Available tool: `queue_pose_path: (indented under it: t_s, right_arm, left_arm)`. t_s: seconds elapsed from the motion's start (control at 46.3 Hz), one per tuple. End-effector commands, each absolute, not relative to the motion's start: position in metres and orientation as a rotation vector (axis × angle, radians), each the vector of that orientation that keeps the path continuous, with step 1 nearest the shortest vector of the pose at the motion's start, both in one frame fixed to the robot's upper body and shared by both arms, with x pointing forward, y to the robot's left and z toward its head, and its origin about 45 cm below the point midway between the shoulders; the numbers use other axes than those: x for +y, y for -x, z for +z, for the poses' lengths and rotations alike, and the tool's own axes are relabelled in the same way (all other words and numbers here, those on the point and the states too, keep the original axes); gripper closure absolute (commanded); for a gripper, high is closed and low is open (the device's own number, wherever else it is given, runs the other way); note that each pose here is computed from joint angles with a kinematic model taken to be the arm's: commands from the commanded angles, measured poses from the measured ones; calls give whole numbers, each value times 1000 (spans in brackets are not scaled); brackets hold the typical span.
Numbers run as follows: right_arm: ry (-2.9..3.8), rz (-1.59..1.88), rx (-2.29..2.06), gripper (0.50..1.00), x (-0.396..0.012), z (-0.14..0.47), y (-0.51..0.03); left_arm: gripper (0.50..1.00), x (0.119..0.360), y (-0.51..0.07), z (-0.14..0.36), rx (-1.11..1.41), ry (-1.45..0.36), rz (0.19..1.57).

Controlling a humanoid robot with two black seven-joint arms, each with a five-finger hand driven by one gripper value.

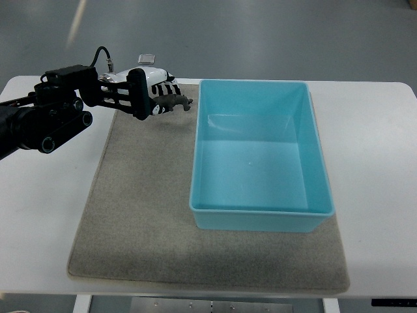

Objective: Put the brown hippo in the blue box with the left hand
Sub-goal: 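Lift the hippo with the left hand and carry it over the blue box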

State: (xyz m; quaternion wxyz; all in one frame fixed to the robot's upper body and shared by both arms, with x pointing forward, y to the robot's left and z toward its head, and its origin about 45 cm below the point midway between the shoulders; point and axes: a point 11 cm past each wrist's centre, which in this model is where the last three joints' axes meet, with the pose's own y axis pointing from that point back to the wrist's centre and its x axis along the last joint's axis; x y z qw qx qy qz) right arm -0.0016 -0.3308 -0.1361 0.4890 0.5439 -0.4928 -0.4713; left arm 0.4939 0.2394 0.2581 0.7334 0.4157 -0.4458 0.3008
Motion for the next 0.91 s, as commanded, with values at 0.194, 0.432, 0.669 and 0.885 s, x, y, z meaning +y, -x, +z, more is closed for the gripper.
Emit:
queue_pose_path:
  t_s: [0.194,0.432,0.669,0.885]
  right_arm:
    - [-1322,-1145,-1198,564,-331,-136,2]
    - [-1322,-1145,-1198,564,-331,-136,2]
    - [-1322,-1145,-1198,564,-331,-136,2]
    - [-1322,-1145,-1198,564,-331,-136,2]
  left_arm:
    - [949,227,-505,295,-1040,-865,691]
    - [943,212,-504,308,-1060,-815,685]
    - [934,195,-501,325,-1083,-740,683]
    - [924,192,-500,337,-1108,-727,681]
